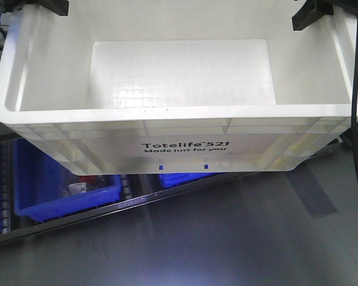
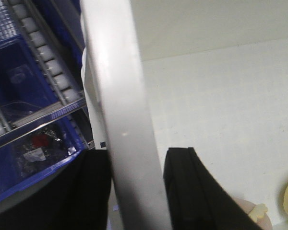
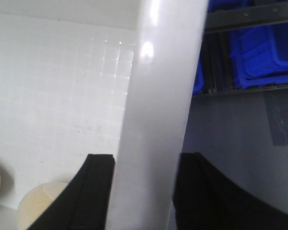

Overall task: Place moving items into box and shelve
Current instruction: 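Hold the tote with both grippers while the base aligns with the shelf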

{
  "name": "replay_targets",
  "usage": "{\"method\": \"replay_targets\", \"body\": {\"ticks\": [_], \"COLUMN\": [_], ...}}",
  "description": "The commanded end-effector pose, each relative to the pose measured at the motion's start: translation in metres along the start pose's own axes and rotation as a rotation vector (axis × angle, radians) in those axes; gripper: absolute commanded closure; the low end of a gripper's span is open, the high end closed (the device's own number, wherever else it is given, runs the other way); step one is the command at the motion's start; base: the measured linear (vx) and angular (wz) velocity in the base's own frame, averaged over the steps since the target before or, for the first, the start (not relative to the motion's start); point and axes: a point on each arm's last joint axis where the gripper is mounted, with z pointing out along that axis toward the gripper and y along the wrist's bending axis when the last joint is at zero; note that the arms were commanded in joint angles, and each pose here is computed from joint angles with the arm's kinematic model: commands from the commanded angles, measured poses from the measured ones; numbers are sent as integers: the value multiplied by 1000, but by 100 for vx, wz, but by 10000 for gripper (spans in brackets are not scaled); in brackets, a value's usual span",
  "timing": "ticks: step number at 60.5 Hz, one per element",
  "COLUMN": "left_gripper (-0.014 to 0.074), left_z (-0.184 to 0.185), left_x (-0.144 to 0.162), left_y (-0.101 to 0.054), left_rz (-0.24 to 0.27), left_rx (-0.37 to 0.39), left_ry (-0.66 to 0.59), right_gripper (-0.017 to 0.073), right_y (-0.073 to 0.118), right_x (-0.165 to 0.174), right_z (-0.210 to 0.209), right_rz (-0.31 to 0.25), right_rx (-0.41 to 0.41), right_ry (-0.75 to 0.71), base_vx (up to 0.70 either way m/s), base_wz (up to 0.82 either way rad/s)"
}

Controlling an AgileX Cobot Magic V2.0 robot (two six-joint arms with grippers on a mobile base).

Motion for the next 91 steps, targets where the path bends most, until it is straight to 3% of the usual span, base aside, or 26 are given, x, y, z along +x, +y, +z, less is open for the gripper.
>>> {"method": "replay_targets", "body": {"ticks": [1, 46, 91], "left_gripper": [601, 601, 601], "left_z": [-39, -39, -39], "left_x": [-13, -13, -13], "left_y": [-14, -14, -14], "left_rz": [6, 6, 6], "left_rx": [86, 86, 86], "left_ry": [-205, -204, -204], "right_gripper": [564, 564, 564], "right_y": [5, 5, 5], "right_x": [-2, -2, -2], "right_z": [-31, -31, -31], "right_rz": [7, 7, 7], "right_rx": [-5, -5, -5], "right_ry": [-93, -93, -93], "base_vx": [16, 12, 8], "base_wz": [61, 51, 14]}}
